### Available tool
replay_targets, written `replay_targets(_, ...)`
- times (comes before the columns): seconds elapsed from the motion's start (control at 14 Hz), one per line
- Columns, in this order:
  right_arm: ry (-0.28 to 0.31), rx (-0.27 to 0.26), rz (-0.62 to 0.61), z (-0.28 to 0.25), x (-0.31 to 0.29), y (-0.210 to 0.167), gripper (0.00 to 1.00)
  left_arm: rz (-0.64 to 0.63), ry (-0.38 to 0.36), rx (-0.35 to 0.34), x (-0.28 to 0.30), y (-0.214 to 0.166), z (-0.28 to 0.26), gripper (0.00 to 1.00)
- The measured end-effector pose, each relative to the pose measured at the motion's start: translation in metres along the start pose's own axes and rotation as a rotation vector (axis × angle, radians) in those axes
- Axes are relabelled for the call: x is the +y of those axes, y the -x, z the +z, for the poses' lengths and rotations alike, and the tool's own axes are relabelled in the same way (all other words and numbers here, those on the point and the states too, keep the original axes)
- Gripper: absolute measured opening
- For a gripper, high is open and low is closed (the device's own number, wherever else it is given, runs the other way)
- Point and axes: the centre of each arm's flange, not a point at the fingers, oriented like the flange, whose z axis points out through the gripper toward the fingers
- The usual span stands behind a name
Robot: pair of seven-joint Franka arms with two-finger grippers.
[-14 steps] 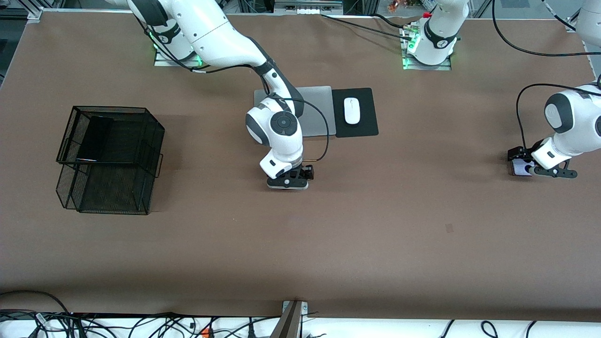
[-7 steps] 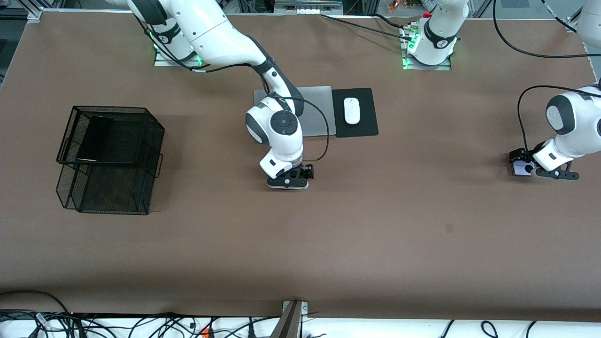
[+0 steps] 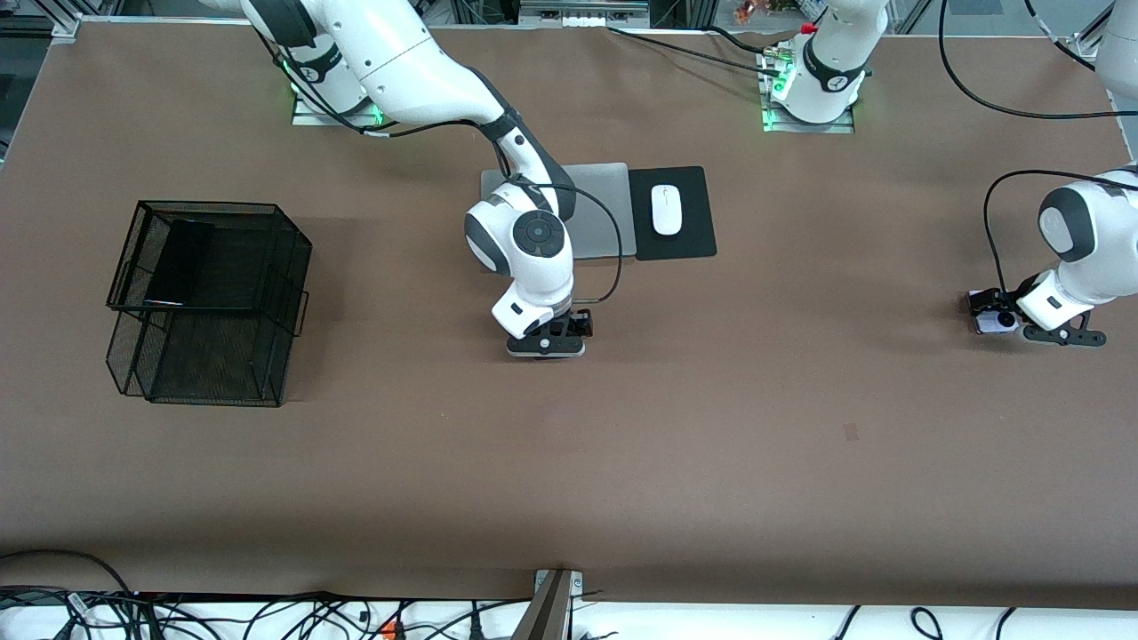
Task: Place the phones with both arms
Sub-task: 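Lift the flip phone with the right gripper while the left gripper holds the white phone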
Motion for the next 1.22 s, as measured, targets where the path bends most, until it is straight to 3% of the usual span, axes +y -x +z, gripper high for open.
replay_targets(0.72,0.005,-0.006,-0.001,0.002,0.001,0.002,0.98,-0.141,-0.004,0.041,0.0,-0.003,0.013,1.0)
replay_targets(1.0,0.007,-0.007,-0.002,0.003,0.001,0.003,0.83,-0.147,0.001,0.04,0.003,-0.003,0.018,1.0)
replay_targets(1.22,0.006,-0.007,-0.002,0.003,0.001,0.002,0.81,-0.153,0.0,0.043,0.003,-0.004,0.019,0.98)
